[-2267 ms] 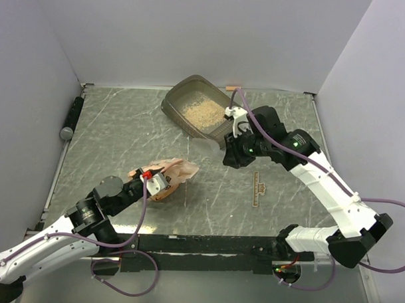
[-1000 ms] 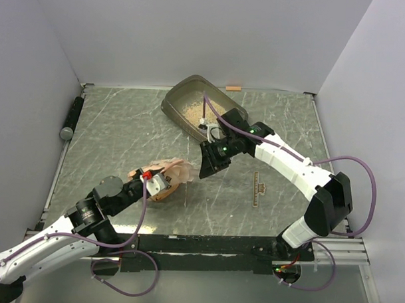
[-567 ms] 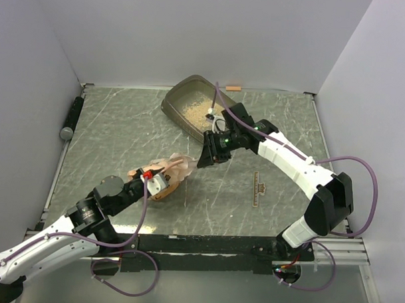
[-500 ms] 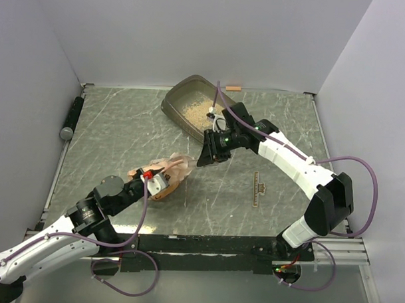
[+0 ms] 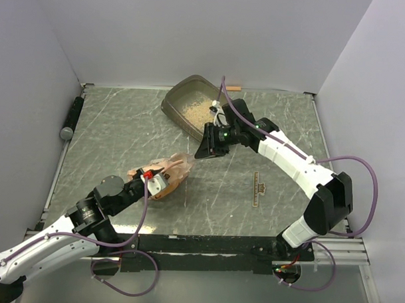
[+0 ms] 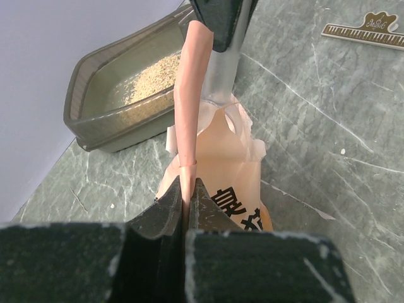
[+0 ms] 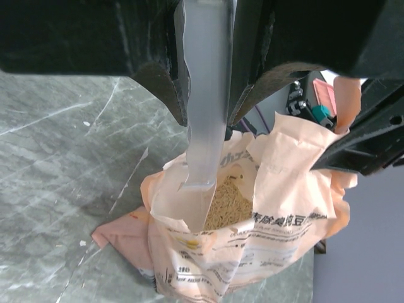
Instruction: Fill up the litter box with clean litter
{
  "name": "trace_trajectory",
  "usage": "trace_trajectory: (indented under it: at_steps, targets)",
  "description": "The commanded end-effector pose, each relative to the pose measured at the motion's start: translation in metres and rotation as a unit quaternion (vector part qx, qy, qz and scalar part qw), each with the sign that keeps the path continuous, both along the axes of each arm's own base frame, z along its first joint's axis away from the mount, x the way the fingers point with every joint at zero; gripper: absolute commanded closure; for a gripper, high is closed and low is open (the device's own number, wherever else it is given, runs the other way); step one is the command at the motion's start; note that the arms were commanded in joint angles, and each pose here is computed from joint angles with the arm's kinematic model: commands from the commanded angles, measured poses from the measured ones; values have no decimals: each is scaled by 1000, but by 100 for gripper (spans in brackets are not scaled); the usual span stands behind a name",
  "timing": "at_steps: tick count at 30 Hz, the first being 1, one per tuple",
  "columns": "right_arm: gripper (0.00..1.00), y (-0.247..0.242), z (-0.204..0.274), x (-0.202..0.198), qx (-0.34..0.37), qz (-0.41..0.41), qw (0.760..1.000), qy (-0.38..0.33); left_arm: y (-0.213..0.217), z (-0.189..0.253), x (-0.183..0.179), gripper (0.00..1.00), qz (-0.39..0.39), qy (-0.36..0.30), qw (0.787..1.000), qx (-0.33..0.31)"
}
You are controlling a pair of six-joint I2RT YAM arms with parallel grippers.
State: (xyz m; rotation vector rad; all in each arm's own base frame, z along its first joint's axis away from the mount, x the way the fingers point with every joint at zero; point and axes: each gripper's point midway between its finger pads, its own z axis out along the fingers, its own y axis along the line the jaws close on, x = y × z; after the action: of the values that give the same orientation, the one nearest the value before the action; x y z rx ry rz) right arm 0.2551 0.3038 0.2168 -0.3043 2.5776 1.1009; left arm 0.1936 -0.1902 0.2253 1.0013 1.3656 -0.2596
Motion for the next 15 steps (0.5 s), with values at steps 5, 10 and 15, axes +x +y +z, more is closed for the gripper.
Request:
trace_trajectory:
  at_steps: [5, 10, 15]
  targets:
    - [100, -14, 2, 69, -34, -96, 992, -80, -8, 46, -8, 99, -30, -43, 997, -63]
    - [100, -11, 1, 56, -38, -41, 996, -66, -8, 45, -8, 99, -31, -43, 997, -64]
    - [100, -10, 12, 47, -36, 11, 996, -82, -10, 44, -8, 99, -33, -41, 997, -60]
